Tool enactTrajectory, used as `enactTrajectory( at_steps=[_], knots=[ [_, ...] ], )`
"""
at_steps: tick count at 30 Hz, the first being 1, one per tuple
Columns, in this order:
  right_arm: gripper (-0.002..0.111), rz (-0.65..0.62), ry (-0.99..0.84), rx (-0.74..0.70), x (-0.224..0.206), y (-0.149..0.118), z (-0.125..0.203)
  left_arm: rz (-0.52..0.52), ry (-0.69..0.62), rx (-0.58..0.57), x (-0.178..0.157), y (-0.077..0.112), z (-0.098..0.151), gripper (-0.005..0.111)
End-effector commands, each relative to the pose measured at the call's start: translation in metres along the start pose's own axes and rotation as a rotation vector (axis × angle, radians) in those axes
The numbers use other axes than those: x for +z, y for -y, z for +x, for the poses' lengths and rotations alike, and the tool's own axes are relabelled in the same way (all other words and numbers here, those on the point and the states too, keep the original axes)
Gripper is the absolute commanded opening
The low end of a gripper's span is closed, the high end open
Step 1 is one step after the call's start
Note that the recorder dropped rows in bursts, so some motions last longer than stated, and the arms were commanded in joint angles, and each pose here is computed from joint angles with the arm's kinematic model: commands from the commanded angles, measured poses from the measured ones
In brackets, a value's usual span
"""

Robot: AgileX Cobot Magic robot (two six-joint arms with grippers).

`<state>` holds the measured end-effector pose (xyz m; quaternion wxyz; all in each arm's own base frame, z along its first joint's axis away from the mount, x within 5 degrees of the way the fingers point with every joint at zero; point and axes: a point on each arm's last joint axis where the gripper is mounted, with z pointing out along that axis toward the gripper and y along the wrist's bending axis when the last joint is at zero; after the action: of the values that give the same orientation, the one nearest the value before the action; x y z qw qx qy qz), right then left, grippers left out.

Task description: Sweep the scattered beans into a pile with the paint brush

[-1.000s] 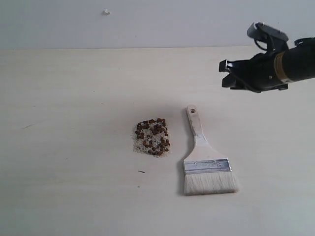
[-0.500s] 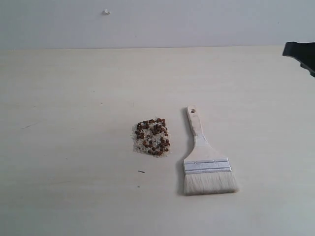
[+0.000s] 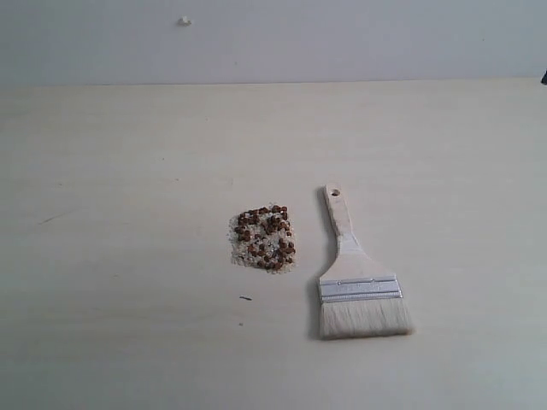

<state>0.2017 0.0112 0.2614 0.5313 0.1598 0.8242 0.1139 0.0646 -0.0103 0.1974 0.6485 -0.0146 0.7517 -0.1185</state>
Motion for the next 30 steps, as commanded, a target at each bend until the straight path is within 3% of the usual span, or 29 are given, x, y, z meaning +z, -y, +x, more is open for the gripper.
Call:
enactTrajectory(
  at_steps=[1, 16, 20, 22, 23, 27, 30],
  knots=[
    [0.000, -0.001, 0.001, 0.006, -0.001, 0.000, 0.001, 0.001, 0.004, -0.010, 0.000, 0.000, 0.000, 0.000],
    [0.000, 0.035, 0.011, -0.032, -0.001, 0.004, 0.001, 0.001, 0.004, -0.010, 0.000, 0.000, 0.000, 0.000],
    [0.000, 0.231, -0.018, -0.027, -0.008, 0.023, 0.005, 0.001, 0.004, -0.010, 0.000, 0.000, 0.000, 0.000],
    [0.000, 0.346, -0.067, -0.064, -0.017, 0.033, 0.008, 0.001, 0.004, -0.010, 0.000, 0.000, 0.000, 0.000],
    [0.000, 0.397, -0.122, -0.154, -0.028, 0.038, 0.010, 0.001, 0.004, -0.010, 0.000, 0.000, 0.000, 0.000],
    [0.000, 0.190, -0.064, -0.394, -0.058, 0.022, 0.004, 0.001, 0.004, -0.010, 0.000, 0.000, 0.000, 0.000],
    [0.000, 0.026, 0.041, -0.452, -0.083, 0.009, 0.001, 0.001, 0.004, -0.010, 0.000, 0.000, 0.000, 0.000]
  ],
)
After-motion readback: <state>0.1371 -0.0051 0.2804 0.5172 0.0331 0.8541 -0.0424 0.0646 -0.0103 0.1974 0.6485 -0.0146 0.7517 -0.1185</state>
